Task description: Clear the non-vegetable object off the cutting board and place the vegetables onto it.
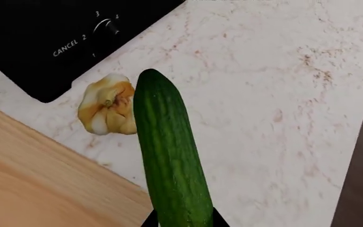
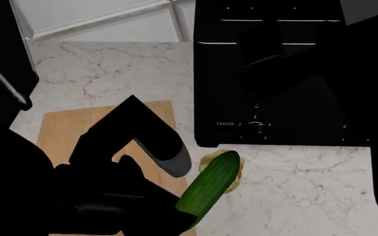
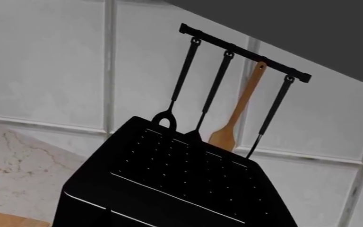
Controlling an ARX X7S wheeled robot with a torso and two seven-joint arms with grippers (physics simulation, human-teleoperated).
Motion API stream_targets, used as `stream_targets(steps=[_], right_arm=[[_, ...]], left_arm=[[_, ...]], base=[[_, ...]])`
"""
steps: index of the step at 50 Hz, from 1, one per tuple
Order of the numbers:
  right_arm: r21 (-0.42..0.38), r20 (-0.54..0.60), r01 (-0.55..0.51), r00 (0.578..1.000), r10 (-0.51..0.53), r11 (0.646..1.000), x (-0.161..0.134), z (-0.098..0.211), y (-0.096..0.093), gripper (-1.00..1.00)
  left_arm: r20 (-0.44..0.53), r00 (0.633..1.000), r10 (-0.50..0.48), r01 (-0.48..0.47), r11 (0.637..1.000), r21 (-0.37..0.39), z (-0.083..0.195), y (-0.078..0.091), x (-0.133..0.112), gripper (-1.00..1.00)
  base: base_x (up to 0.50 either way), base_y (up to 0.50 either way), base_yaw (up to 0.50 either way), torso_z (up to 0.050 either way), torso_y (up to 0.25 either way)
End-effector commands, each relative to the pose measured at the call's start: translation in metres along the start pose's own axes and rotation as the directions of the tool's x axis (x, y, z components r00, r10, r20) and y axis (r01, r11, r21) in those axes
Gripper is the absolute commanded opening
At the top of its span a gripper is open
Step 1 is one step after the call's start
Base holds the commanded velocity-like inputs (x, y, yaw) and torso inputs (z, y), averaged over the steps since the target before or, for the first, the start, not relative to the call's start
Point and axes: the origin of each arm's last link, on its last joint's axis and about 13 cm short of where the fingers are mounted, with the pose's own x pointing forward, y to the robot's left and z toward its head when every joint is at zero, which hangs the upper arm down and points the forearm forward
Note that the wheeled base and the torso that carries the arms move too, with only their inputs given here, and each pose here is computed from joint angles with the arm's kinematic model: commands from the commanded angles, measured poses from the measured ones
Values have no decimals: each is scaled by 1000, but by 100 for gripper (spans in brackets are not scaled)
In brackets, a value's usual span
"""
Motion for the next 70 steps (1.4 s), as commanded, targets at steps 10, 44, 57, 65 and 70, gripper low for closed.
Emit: stream_targets(steps=[10, 44, 57, 65, 70], right_arm=[[28, 30, -51, 998, 50, 998, 9, 2, 8, 100], [39, 20, -57, 998, 57, 998, 12, -4, 8, 100], [41, 21, -51, 999, 50, 998, 9, -4, 6, 100], [41, 21, -48, 999, 47, 998, 11, -3, 8, 100], [39, 23, -50, 999, 49, 998, 11, -3, 8, 100]], left_arm=[[83, 988, 129, -121, 988, -93, -2, 19, -40, -100], [45, 922, 385, -366, 903, -228, -19, 91, -41, -100], [16, 923, 384, -367, 894, -259, -42, 89, -37, -100], [-19, 929, 370, -361, 892, -272, -57, 91, -26, -100], [-29, 926, 377, -369, 885, -285, -61, 93, -23, -100]], base=[[0, 0, 0, 0, 0], [0, 0, 0, 0, 0], [0, 0, 0, 0, 1], [0, 0, 0, 0, 0], [0, 0, 0, 0, 0]])
